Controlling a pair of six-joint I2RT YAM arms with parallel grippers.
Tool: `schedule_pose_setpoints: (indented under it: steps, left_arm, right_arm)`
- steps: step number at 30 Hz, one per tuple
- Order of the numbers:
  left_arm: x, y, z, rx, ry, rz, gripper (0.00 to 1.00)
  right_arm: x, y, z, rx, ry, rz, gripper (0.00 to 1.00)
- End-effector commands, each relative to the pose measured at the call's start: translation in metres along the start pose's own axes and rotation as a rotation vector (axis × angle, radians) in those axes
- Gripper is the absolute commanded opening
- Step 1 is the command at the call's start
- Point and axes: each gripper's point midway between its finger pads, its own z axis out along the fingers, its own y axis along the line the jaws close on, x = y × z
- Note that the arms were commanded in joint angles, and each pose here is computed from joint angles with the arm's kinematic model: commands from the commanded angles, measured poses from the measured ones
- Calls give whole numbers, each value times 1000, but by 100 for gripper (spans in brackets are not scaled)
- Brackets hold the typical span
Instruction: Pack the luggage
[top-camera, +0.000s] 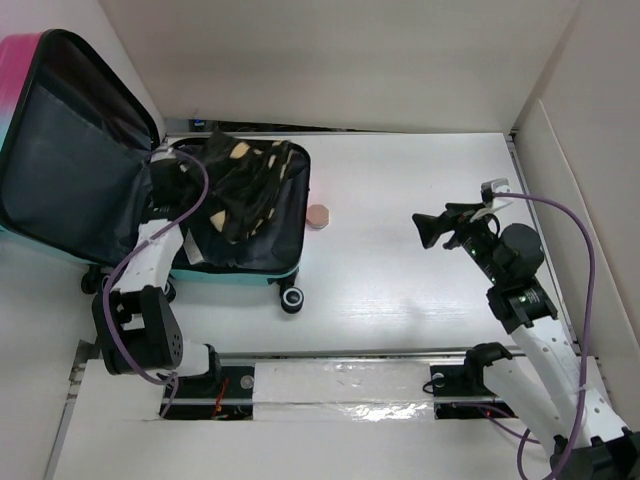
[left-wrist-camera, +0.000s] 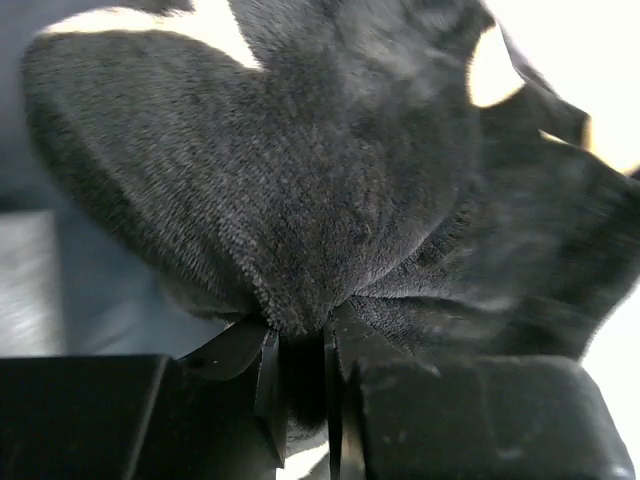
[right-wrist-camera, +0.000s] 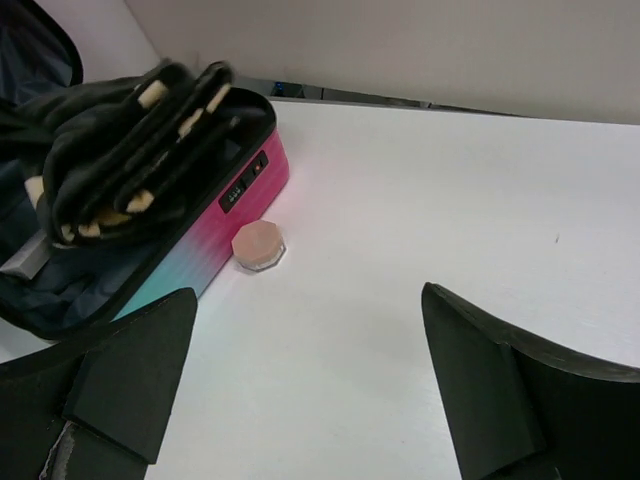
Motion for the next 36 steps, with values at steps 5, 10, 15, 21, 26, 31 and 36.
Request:
schedule_pose_setpoints:
  steps: [5, 10, 15, 21, 26, 31, 36]
  left_arm:
    - [32, 71, -1, -135, 11, -148, 0]
    - [39, 99, -15, -295, -2, -194, 25]
    - [-3, 65, -44, -207, -137, -165, 58]
    - [-25, -32, -88, 25, -285, -28, 53]
    - [-6, -80, -114, 222, -206, 43, 46]
    - [10, -111, -160, 464, -158, 122, 47]
    - [28, -103, -186, 526, -162, 200, 48]
  right_arm:
    - [1, -1, 5, -3, -14, -24, 99]
    - [7, -4, 9, 2, 8, -26, 87]
    - [22, -1, 21, -20, 69, -26, 20]
    - [54, 2, 45, -26, 168, -50, 7]
    - [97, 39, 75, -134, 268, -147, 47]
    - [159, 55, 115, -209, 402, -235, 89]
    - [190, 77, 154, -328, 383, -248, 96]
